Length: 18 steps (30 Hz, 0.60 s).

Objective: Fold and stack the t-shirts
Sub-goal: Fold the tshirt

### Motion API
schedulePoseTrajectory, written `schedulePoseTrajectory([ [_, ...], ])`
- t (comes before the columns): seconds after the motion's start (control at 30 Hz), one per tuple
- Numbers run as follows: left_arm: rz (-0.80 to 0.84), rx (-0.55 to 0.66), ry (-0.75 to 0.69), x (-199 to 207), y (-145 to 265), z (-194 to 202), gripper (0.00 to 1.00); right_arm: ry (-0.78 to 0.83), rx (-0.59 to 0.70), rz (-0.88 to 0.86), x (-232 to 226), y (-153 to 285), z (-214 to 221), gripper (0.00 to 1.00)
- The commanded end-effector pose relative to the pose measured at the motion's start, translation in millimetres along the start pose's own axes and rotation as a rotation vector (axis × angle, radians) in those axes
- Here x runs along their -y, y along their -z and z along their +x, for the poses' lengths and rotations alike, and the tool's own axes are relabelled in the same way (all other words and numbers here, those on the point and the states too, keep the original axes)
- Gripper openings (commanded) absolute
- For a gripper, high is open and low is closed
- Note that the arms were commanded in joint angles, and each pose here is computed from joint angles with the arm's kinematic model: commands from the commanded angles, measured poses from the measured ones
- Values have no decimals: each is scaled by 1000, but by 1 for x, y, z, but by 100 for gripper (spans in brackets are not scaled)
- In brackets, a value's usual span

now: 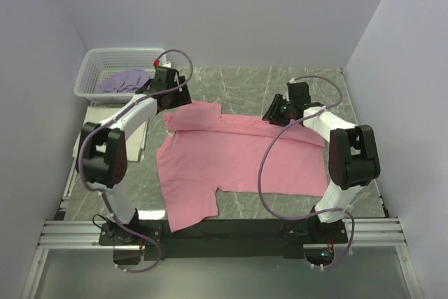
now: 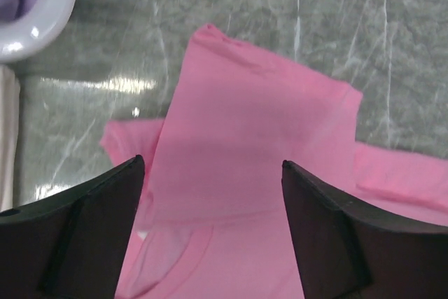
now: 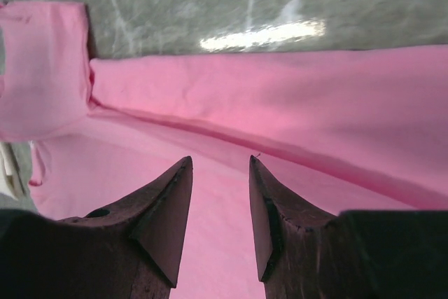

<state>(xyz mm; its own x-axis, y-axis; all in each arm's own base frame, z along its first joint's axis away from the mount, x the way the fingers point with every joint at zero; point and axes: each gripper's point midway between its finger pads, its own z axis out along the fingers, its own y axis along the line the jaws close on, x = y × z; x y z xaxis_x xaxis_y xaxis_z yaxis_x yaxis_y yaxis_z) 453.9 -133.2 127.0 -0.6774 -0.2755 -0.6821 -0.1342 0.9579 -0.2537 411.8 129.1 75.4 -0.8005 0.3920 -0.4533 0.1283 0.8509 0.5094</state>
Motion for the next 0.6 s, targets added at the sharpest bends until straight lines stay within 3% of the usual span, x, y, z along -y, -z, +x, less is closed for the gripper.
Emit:
schedulePoseTrajectory([
  [0.0, -31, 36, -68, 4, -19, -21, 83, 48, 32, -90, -34, 0, -6, 45],
  [0.23, -78, 45, -118, 9, -66, -35, 62, 116, 13, -119, -53, 11, 20, 45],
  [0.57, -101, 32, -129, 12, -114, -25, 59, 191, -5, -139, -62, 32, 54, 45],
])
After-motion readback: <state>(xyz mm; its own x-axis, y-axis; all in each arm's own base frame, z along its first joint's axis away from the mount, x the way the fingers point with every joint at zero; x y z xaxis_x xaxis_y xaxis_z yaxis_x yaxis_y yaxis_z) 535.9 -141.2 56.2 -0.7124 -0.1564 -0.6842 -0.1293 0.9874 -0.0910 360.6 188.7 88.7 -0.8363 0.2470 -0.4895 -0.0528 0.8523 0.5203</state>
